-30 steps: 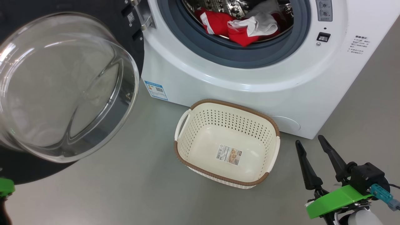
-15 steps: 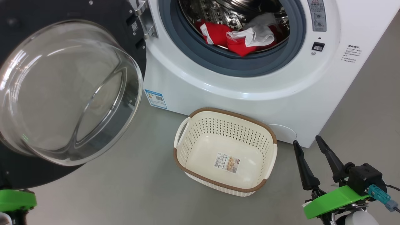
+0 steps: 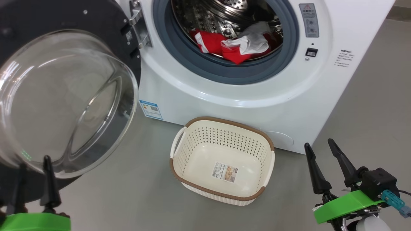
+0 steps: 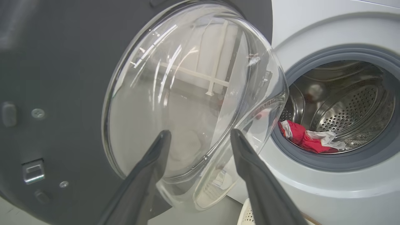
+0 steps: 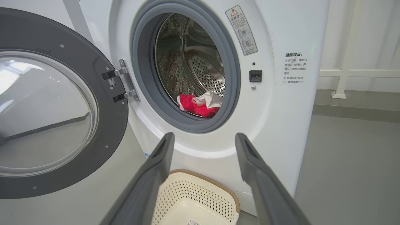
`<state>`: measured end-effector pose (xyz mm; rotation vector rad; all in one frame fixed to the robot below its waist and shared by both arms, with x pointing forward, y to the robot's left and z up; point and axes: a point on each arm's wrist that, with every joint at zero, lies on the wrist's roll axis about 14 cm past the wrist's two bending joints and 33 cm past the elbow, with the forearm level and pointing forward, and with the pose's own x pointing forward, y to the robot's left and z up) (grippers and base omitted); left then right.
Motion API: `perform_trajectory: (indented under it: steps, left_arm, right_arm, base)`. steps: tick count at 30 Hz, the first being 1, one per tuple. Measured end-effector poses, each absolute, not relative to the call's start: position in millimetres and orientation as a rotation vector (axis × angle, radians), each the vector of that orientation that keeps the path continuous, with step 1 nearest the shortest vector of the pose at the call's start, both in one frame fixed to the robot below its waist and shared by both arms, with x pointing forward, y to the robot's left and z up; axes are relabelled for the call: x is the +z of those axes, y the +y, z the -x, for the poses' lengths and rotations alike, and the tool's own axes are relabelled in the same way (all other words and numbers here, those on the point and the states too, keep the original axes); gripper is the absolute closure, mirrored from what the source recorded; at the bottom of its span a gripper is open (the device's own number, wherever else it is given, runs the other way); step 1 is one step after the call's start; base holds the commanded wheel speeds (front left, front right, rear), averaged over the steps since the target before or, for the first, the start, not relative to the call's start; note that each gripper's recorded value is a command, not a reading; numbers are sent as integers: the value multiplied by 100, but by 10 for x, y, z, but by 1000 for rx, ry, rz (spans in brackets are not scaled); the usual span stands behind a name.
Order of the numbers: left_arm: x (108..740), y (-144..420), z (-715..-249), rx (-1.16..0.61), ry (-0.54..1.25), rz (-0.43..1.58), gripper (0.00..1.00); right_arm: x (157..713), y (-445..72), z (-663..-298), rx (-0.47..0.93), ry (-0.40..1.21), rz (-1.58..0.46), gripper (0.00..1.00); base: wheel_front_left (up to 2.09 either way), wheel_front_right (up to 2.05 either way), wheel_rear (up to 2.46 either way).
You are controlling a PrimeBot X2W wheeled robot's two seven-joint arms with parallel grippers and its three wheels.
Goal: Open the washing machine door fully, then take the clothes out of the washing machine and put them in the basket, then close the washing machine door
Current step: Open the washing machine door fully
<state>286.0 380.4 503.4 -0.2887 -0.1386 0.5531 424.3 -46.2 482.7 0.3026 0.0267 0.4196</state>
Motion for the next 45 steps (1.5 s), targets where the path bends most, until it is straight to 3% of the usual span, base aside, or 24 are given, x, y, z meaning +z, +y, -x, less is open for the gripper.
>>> perform_trajectory:
  steps: [27,45]
  left_arm:
    - [4964,2655,-3611,143,-64,260,0]
    - [4960,2114,-3916,-32,-49,267,0]
  right_arm:
    - [4796,-1241,-4125,190,8,-306,0]
    - [4827,-1733,-3968,47,-18,-298,0]
  base:
    - [0,0,0]
    - [0,0,0]
